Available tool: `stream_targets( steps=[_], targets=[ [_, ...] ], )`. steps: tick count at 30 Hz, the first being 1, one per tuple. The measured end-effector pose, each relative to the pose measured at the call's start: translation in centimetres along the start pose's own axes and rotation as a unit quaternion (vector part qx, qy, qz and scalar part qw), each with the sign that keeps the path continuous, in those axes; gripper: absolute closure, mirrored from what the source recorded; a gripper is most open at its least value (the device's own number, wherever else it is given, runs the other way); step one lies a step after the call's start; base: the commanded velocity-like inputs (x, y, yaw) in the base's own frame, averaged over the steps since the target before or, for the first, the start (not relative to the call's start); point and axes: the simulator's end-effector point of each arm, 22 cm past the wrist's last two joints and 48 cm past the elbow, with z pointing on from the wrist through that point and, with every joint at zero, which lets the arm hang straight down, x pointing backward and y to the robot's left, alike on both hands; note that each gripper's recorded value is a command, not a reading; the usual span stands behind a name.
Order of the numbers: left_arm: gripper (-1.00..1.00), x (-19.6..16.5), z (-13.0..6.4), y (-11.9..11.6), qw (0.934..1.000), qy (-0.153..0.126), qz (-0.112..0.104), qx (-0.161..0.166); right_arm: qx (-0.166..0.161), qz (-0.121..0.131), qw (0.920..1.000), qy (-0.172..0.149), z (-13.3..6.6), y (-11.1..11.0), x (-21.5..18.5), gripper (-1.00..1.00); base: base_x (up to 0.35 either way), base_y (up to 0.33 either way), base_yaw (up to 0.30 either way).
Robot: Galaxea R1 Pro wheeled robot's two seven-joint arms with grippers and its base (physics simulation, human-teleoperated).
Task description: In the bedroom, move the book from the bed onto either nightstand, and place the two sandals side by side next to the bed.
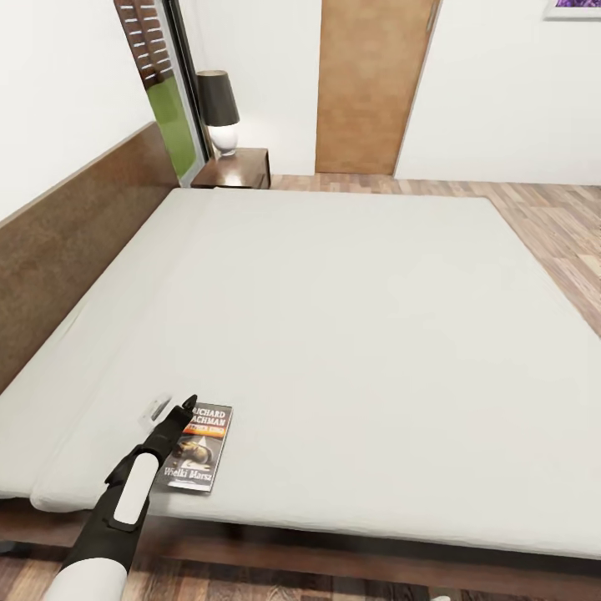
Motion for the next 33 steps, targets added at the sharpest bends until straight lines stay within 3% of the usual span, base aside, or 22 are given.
stream_targets(
  steps=[33],
  targets=[
    [-1.00, 0.30, 0.02, -0.30, 1.0000, 0.002, 0.001, 0.002, 0.000, 0.000, 1.0000, 0.000, 0.00, 0.00, 0.00, -1.00, 0.000, 0.000, -0.033]
  ],
)
